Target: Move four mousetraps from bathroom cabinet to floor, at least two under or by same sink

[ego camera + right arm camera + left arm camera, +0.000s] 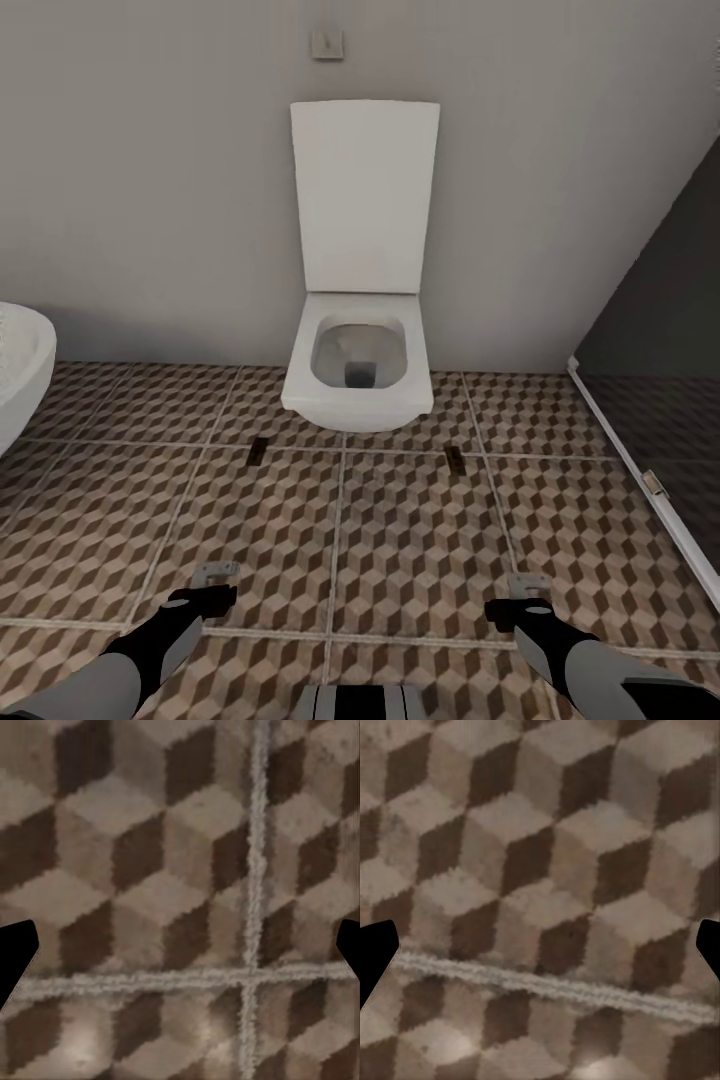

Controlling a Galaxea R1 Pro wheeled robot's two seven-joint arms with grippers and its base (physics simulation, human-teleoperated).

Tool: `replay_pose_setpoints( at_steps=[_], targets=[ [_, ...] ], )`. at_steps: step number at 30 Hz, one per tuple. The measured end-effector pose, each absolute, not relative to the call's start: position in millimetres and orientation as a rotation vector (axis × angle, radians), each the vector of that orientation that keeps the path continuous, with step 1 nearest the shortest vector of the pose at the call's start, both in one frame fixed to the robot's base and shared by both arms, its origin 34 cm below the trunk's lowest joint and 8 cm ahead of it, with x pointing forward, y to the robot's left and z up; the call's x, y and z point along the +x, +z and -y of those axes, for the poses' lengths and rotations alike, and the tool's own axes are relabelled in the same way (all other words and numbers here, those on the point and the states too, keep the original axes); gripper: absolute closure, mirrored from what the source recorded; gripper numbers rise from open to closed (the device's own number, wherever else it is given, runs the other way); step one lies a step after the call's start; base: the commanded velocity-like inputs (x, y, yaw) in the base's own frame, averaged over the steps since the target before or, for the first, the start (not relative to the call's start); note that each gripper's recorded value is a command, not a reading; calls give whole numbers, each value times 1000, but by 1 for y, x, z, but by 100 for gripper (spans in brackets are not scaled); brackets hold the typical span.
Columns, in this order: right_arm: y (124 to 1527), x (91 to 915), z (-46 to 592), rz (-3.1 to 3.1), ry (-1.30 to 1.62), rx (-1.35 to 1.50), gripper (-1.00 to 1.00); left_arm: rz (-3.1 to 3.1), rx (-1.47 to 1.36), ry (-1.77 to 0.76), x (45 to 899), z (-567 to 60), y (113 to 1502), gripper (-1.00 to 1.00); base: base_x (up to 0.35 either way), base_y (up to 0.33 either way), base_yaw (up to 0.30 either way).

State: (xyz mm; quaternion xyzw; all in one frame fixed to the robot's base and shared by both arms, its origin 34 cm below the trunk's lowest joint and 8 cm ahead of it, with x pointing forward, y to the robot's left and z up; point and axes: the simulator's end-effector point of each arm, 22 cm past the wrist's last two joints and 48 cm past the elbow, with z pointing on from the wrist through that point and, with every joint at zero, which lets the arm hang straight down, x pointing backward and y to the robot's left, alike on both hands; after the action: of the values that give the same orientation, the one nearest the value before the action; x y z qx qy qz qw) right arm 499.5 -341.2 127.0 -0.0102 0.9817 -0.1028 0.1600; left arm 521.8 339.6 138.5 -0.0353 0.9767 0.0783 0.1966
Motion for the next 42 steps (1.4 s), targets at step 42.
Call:
replay_pose_setpoints(
  at_steps=[42],
  targets=[
    [180,539,343,-2691,-289,-14,-100,-2616,-107,206,561,-339,195,-100,0,0,0]
  ],
)
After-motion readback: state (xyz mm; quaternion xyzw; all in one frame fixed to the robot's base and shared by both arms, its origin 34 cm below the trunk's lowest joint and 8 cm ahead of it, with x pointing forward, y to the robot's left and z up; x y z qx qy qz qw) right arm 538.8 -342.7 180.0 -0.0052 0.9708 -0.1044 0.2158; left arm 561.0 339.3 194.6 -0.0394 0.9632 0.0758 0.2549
